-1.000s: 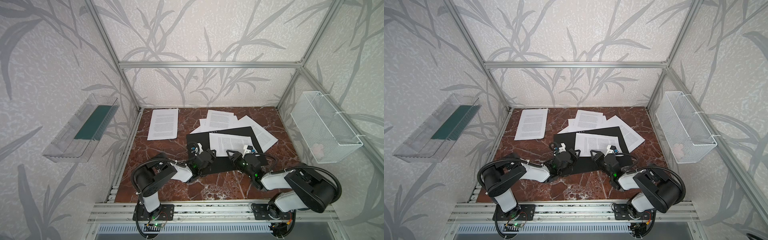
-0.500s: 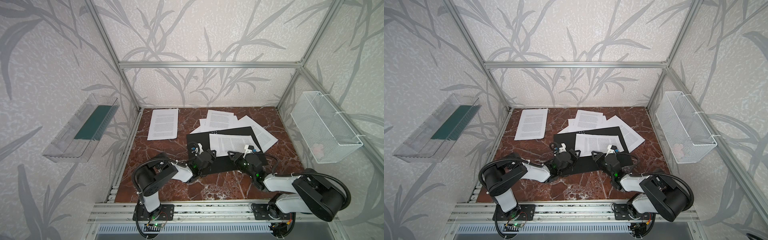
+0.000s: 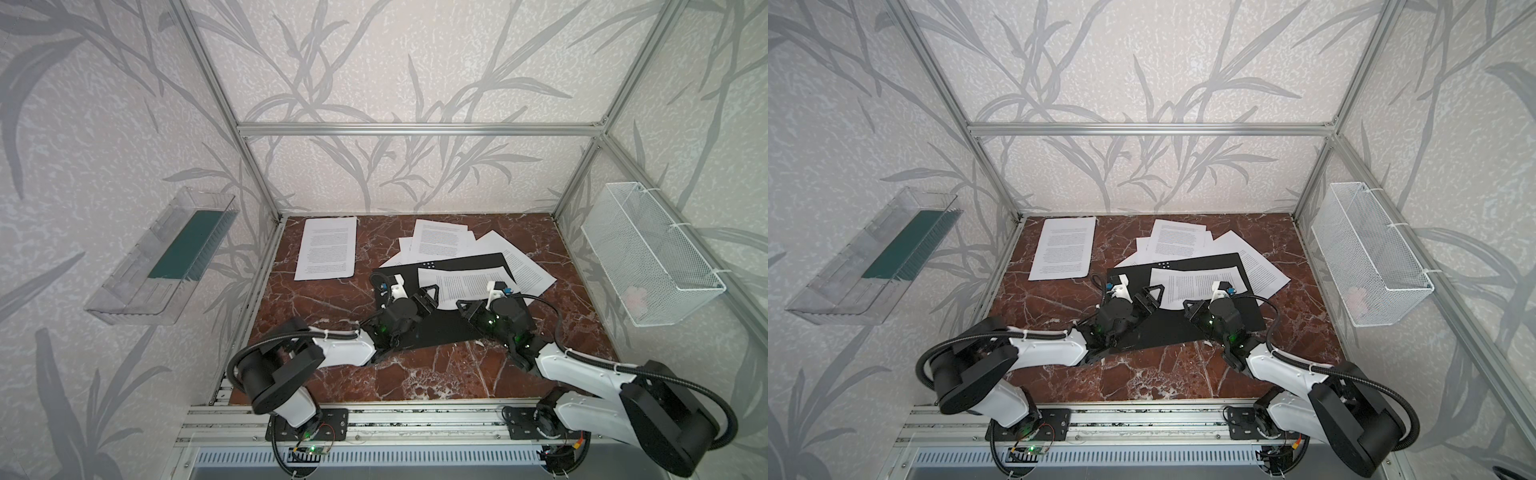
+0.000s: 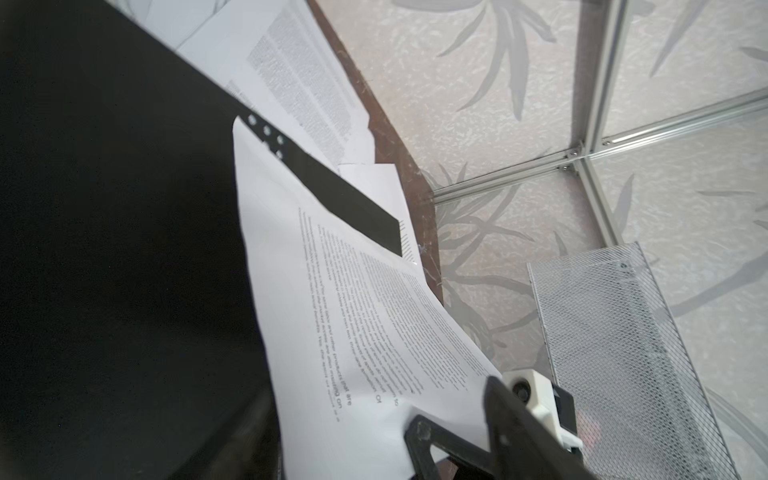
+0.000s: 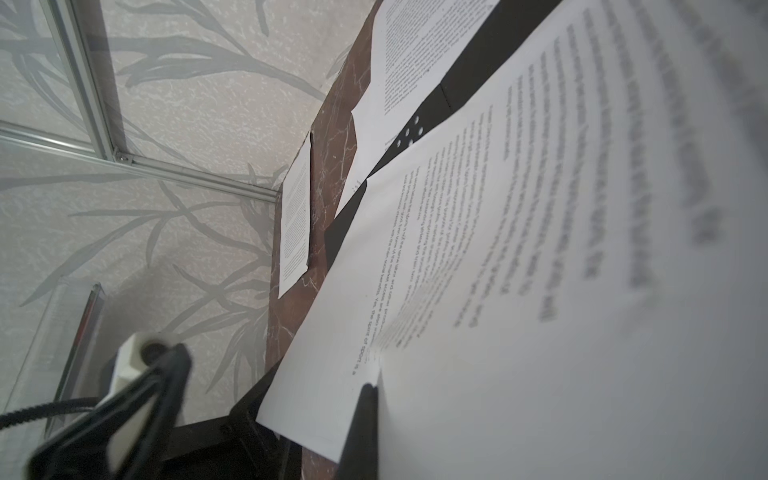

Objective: Put the files into the folder

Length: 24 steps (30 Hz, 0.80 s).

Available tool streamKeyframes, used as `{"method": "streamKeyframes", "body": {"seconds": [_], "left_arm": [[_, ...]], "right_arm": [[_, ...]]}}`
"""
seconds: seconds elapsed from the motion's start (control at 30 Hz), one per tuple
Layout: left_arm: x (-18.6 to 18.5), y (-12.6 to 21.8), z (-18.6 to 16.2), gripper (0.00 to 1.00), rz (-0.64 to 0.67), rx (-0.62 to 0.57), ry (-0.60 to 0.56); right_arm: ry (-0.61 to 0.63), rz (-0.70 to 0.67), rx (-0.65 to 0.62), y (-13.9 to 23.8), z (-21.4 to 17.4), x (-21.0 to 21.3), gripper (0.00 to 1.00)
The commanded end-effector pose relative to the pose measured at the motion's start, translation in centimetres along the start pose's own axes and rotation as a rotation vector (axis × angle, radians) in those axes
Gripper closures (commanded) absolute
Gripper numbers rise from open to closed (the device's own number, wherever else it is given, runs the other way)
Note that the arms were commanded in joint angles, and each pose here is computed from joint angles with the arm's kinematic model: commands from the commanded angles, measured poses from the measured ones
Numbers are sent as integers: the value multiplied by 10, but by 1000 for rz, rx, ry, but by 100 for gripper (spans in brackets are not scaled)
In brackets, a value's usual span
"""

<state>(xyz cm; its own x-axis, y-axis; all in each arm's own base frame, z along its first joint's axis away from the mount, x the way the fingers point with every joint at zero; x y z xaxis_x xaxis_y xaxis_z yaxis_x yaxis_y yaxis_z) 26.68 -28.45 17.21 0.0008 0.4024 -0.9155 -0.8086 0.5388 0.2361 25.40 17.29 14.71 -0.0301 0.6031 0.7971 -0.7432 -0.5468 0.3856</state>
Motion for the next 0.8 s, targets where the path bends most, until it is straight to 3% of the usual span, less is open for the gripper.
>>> {"method": "streamKeyframes", "body": {"seconds": [0.0, 0.17, 0.33, 0.6, 0.7, 0.77], "left_arm": [[-1, 24, 17, 1, 44, -55, -188], [-13, 68, 41, 1, 84, -89, -365], [-27, 122, 71, 1, 123, -138, -536], [-45, 194, 105, 1, 173, -154, -745], [-44, 208, 111, 1, 195, -147, -822], [-39, 212, 113, 1, 219, -158, -807]], "right_arm": [[205, -39, 118, 11, 5, 14, 100], [468, 12, 265, 26, 16, 61, 100], [627, 95, 388, 43, 24, 103, 100], [692, 177, 583, 51, 12, 116, 100], [691, 97, 613, 49, 15, 99, 100], [676, 22, 629, 46, 20, 83, 100]]}}
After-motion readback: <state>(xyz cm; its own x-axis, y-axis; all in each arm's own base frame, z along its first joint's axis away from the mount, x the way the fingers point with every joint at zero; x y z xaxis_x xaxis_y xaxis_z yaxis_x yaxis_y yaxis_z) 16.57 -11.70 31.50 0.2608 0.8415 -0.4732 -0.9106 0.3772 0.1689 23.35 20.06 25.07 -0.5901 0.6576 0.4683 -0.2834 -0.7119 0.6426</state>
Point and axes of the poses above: each gripper's point midway between its finger pads, its own y axis back along the fingers, its own x axis along the line the jaws close on, z = x × y, the point moved 5 cm from there along y, back along the fingers, and after that the axes turned 5 degrees about y, right-handed, at the moved point
